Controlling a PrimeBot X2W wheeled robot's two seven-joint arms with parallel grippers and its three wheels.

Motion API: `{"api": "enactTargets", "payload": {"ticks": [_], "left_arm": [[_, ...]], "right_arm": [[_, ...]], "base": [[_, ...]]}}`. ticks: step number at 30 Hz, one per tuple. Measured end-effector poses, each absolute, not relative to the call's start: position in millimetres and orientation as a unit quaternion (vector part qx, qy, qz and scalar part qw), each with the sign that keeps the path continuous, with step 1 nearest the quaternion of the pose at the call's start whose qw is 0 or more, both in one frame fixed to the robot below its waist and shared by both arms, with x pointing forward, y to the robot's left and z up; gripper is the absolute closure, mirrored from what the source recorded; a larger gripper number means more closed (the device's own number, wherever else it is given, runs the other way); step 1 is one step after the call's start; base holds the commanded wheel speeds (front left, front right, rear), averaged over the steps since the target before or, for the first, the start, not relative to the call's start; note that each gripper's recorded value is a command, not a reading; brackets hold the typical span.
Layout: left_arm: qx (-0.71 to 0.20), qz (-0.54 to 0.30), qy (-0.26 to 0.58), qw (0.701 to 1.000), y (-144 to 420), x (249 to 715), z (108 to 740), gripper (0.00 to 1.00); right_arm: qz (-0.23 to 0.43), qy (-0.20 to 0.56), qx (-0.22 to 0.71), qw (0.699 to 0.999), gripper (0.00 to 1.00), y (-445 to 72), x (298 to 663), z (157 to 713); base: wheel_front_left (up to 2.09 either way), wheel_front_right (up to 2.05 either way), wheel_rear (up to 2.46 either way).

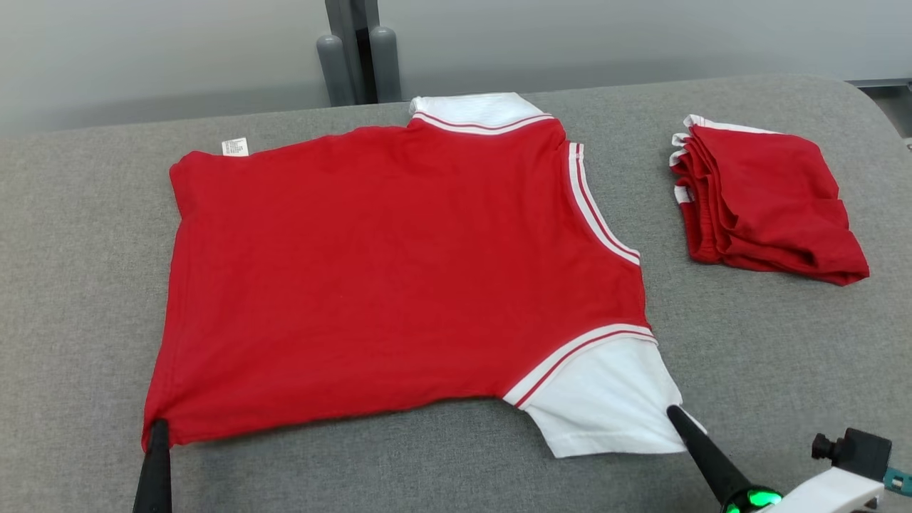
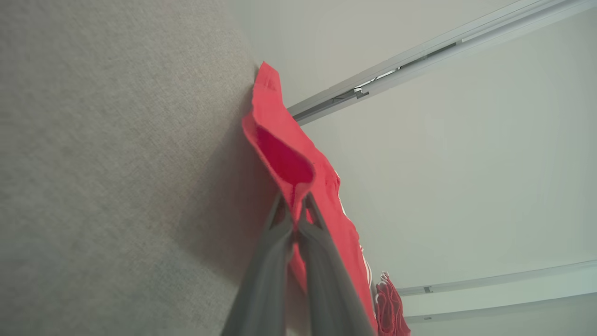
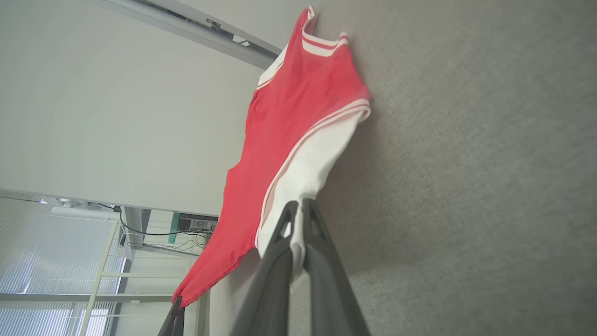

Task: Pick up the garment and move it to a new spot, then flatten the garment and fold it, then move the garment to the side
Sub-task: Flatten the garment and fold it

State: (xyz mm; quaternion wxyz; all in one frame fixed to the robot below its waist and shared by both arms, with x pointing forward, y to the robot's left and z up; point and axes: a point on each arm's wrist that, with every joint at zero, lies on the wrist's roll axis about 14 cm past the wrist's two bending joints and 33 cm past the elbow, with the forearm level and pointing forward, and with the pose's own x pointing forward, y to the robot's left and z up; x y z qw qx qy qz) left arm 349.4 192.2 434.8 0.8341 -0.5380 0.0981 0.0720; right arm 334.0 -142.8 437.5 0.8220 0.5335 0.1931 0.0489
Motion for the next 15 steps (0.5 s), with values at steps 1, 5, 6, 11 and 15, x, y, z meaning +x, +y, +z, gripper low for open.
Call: {"api": "enactTargets", "payload": {"ticks": [1, 5, 6, 11, 15], "left_arm": [[-0.537, 0.073, 0.101, 0.834, 192, 346, 434, 1.0], [-0.538, 0.075, 0.11, 0.832, 191, 332, 432, 1.0], [-0.539, 0.076, 0.113, 0.831, 191, 329, 431, 1.0], [-0.541, 0.082, 0.124, 0.828, 190, 317, 428, 1.0], [-0.546, 0.084, 0.129, 0.824, 188, 312, 427, 1.0]], "right_arm": [[0.046, 0.198, 0.534, 0.82, 1.0, -142, 330, 435], [0.036, 0.218, 0.537, 0.814, 1.0, -142, 312, 429], [0.032, 0.221, 0.536, 0.814, 1.0, -143, 309, 428], [0.028, 0.23, 0.529, 0.816, 1.0, -147, 301, 429], [0.036, 0.236, 0.526, 0.816, 1.0, -145, 300, 432]], "base": [[0.0, 0.0, 0.0], [0.0, 0.0, 0.0], [0.0, 0.0, 0.0], [0.0, 0.0, 0.0], [0.0, 0.0, 0.0]]}}
